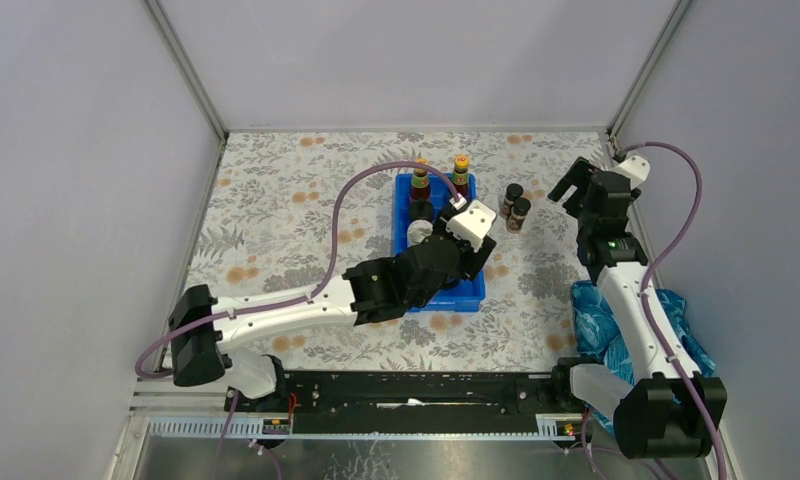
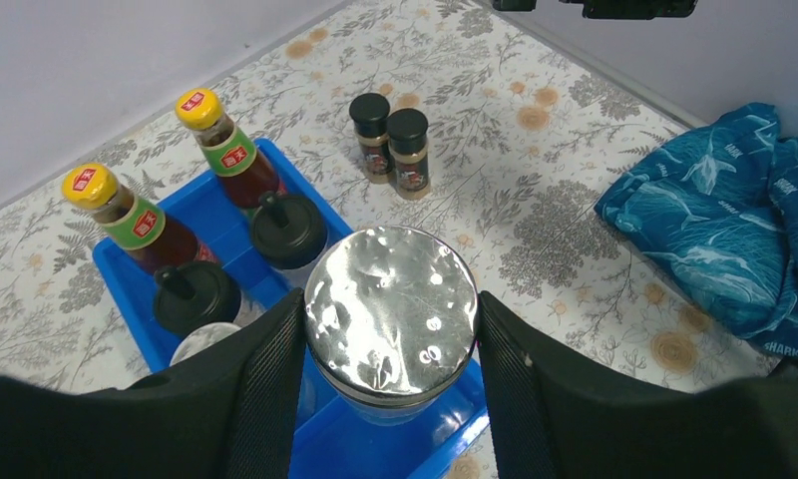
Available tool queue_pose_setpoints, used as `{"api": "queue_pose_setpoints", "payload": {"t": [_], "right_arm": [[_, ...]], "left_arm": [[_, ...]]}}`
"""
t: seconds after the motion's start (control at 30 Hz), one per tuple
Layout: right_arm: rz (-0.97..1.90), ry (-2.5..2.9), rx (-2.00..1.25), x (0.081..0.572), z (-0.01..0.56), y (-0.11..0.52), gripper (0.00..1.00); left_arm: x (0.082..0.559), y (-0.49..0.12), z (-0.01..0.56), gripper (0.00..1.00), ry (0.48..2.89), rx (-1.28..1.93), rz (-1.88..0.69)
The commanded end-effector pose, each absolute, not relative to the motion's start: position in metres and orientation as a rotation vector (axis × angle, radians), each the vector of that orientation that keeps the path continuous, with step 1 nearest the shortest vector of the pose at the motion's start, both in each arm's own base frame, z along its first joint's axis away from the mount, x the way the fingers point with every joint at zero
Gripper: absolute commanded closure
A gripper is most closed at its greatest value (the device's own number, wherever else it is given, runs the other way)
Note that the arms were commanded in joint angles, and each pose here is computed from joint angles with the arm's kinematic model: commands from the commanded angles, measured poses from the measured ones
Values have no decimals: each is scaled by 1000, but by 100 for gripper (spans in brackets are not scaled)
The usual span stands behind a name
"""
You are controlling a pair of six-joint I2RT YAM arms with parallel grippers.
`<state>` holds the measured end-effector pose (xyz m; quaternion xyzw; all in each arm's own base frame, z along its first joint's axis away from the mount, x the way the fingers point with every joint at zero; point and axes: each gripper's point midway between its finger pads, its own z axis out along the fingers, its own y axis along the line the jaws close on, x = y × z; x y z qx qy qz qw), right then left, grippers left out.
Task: Organize the condiment bottles
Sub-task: Place the bottle in the storage box.
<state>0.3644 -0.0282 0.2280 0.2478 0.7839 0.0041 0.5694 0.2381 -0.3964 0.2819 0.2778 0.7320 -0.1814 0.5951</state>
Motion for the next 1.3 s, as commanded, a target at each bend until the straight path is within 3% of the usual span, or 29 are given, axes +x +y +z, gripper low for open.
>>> {"api": "queue_pose_setpoints", "payload": {"t": [0.0, 0.6, 1.27], "right_arm": [[74, 1716, 594, 363, 256, -28, 9], [147, 1627, 556, 351, 276, -20, 11], [173, 1608, 538, 350, 278, -16, 11]], "left_arm": [[250, -410, 307, 100, 1577, 548, -501], [320, -394, 265, 100, 1604, 454, -499], [347, -401, 225, 100, 1648, 456, -554]]}}
